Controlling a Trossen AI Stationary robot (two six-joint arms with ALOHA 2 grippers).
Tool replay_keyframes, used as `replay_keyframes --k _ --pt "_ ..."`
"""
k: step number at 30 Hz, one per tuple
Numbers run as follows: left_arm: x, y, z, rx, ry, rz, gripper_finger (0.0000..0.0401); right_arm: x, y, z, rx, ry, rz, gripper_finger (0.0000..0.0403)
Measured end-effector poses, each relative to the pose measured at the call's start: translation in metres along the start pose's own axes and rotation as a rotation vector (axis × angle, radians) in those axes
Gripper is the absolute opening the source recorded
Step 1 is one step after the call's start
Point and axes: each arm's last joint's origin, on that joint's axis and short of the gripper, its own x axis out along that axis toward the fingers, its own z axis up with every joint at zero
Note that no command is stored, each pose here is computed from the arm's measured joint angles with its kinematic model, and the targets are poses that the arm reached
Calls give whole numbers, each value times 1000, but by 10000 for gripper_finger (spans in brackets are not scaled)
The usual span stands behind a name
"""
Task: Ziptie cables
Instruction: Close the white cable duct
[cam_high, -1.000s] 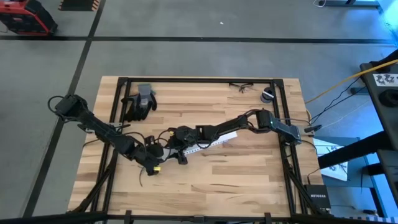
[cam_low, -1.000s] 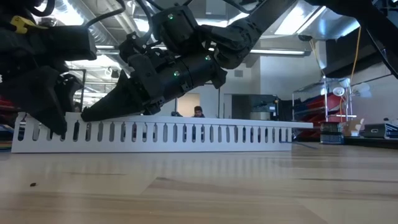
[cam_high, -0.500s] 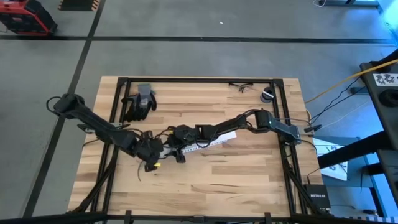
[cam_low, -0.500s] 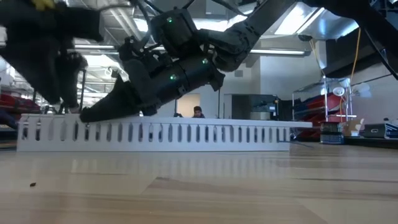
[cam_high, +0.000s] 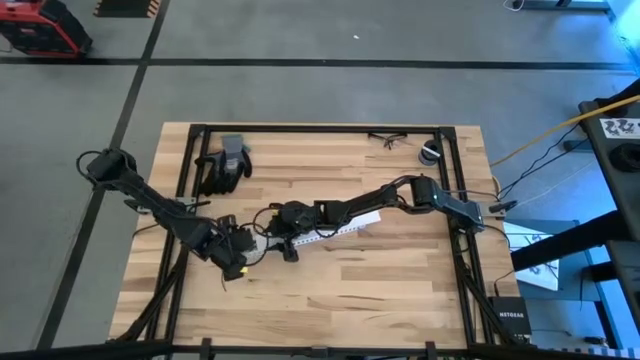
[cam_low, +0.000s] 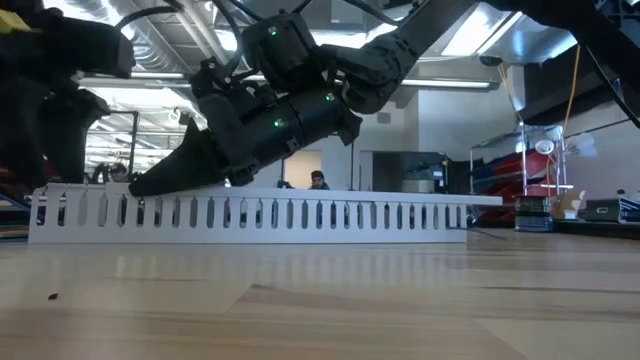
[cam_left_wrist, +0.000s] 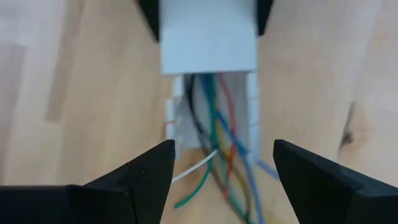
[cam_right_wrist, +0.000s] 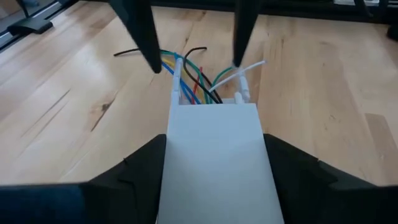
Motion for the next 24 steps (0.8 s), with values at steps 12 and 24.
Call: replay_keyframes --k 12,24 --pt "17 2 -9 -16 -77 10 267 0 0 0 1 4 2 234" --pt "12 5 -9 -4 -51 58 267 0 0 0 3 -1 4 234"
